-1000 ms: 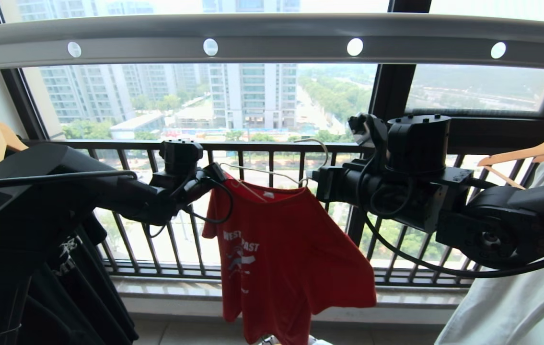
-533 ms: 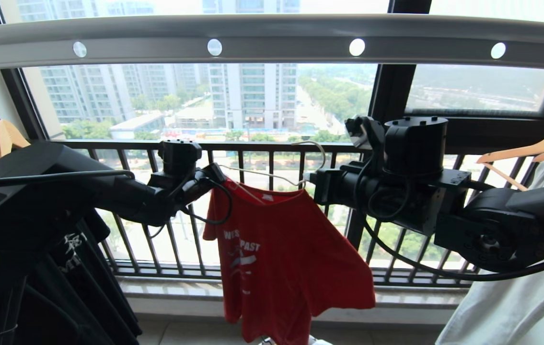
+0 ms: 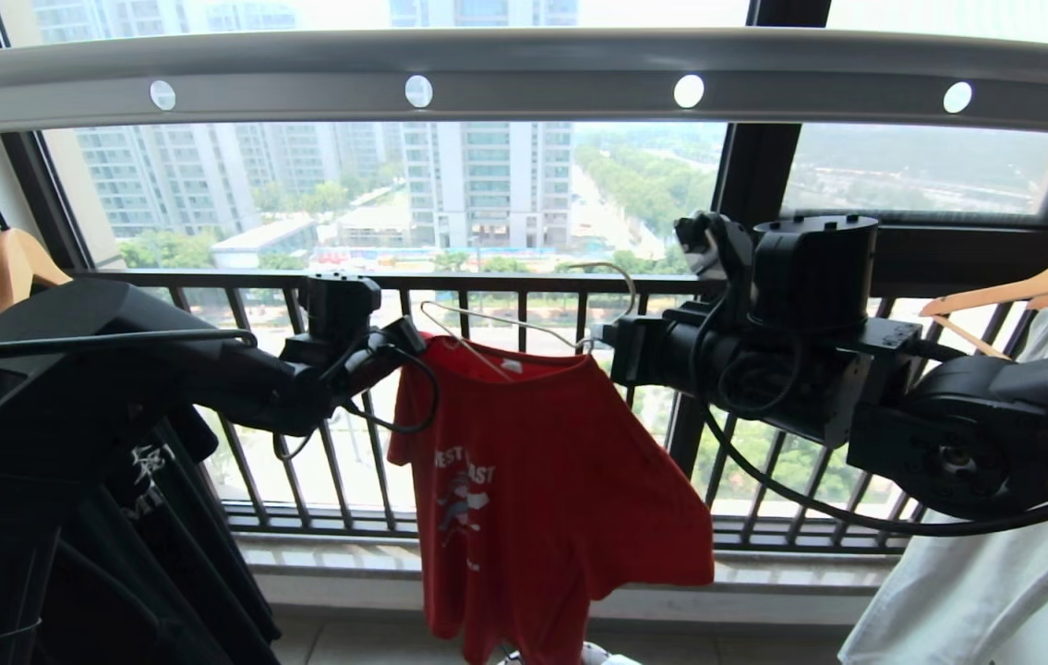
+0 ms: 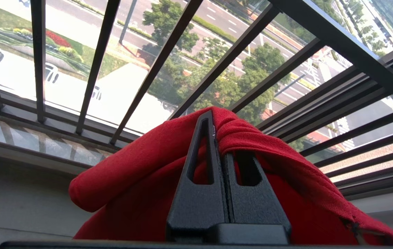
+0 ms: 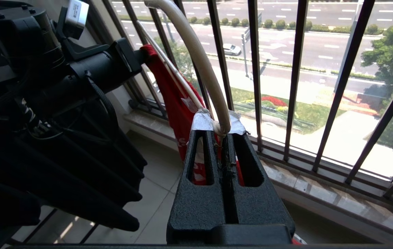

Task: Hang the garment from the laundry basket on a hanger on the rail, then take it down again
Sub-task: Take the clothes off the clothes rack

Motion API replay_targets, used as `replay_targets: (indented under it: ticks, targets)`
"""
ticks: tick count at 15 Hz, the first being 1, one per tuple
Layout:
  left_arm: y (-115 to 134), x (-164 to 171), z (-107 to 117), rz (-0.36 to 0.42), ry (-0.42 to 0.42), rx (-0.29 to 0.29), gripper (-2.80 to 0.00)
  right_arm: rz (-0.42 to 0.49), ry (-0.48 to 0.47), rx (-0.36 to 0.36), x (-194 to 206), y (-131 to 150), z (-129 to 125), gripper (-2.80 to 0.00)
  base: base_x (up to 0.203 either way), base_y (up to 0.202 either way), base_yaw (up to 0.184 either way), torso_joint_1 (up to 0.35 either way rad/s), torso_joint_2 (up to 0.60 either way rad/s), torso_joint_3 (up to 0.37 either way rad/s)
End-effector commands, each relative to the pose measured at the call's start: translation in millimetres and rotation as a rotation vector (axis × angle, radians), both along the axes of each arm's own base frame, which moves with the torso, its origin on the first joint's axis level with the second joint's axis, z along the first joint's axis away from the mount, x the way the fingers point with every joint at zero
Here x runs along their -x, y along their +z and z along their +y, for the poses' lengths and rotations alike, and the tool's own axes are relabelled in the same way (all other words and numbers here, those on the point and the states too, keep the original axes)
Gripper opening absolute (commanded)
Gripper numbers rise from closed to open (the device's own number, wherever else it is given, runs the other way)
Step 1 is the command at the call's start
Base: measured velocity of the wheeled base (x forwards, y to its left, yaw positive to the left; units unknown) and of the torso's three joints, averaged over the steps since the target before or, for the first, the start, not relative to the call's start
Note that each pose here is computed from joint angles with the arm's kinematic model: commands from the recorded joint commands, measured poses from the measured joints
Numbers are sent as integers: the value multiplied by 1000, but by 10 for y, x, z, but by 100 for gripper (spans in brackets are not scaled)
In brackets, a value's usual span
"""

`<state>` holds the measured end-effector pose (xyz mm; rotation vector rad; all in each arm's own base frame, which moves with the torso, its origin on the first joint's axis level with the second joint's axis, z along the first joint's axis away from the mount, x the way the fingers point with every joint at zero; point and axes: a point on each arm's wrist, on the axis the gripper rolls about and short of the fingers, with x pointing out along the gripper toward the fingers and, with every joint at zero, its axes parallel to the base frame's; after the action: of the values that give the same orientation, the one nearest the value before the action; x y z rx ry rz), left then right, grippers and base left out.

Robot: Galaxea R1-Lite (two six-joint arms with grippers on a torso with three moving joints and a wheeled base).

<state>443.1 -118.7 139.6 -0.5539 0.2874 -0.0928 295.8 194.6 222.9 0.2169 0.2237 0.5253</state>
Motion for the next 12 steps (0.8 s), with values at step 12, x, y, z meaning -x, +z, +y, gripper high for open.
replay_targets:
  ticks: [12]
  targets:
    - [-93, -52, -6, 19, 10, 17, -280, -9, 6, -8, 38, 38, -17, -280, 0, 0, 0, 0, 0, 0]
